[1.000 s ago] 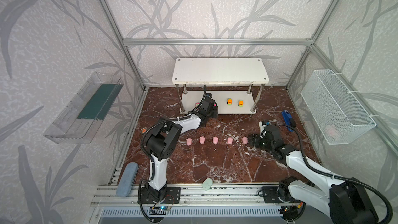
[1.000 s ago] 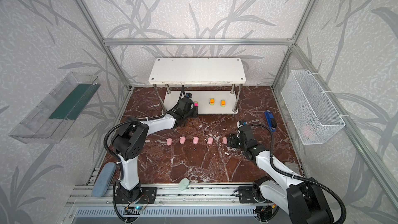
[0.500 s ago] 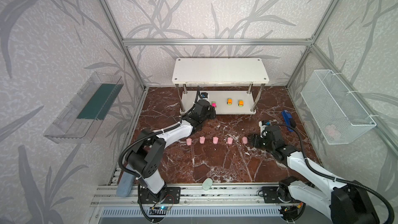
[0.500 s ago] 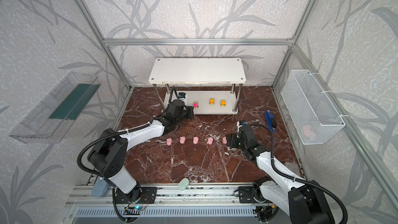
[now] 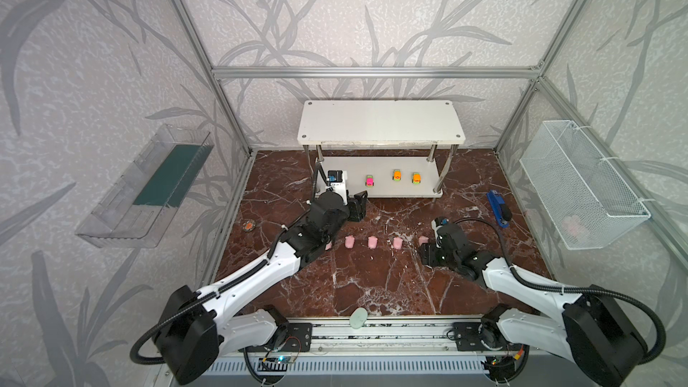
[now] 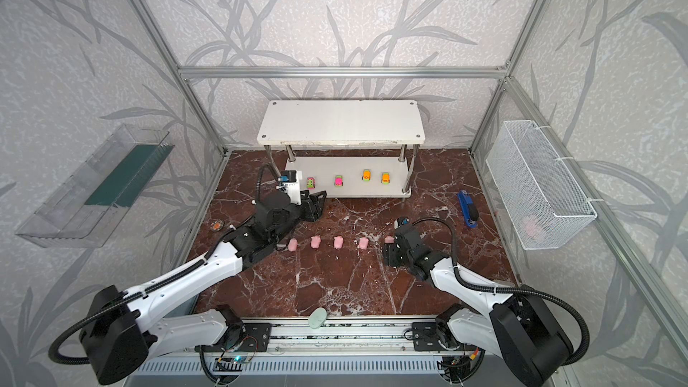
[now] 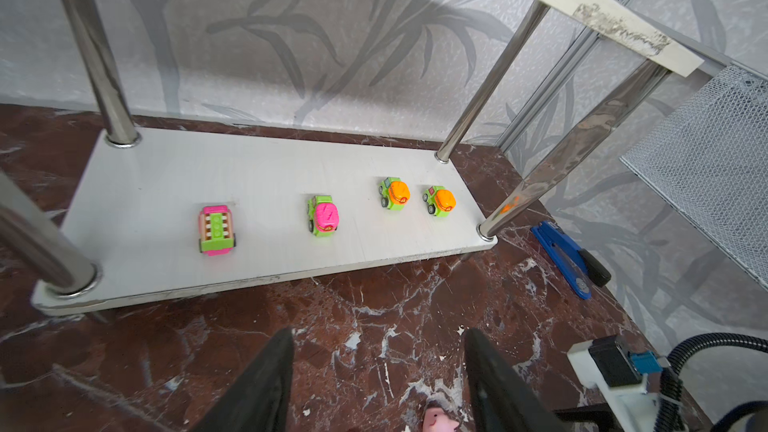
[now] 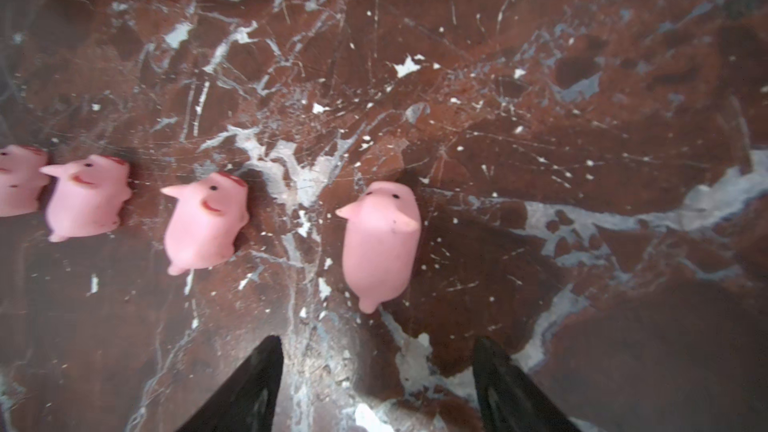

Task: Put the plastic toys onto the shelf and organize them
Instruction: 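Withdraw the left gripper toward the pigs while the right gripper lowers onto a pig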

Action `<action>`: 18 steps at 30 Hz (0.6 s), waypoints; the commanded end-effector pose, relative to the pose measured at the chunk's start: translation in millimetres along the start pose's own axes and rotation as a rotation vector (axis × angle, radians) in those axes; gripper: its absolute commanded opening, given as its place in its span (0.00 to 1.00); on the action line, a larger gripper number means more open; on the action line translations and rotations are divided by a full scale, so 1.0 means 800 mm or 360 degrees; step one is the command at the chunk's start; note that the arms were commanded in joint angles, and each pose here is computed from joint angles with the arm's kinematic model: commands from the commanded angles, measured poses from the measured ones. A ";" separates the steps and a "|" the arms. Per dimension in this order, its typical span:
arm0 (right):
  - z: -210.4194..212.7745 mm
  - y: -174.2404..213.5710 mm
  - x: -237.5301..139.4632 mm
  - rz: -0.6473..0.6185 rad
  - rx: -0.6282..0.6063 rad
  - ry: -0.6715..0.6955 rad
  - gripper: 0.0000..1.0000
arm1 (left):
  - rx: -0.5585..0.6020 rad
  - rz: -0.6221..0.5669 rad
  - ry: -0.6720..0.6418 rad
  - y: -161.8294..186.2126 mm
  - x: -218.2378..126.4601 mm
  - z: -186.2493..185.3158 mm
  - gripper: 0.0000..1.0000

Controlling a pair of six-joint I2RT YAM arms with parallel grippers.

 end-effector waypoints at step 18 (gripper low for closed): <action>0.009 -0.032 0.040 0.0093 -0.0027 0.0158 0.59 | 0.0062 -0.0075 -0.0250 0.014 -0.060 0.048 0.64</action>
Point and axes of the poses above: each gripper's point midway between its finger pads, its own x axis out along the fingers, its own z axis along the line the jaws close on, y = z × x, the point moved 9 cm from there along -x, back along the fingers, and after that the axes turned 12 degrees about -x, right-handed, at the moved point
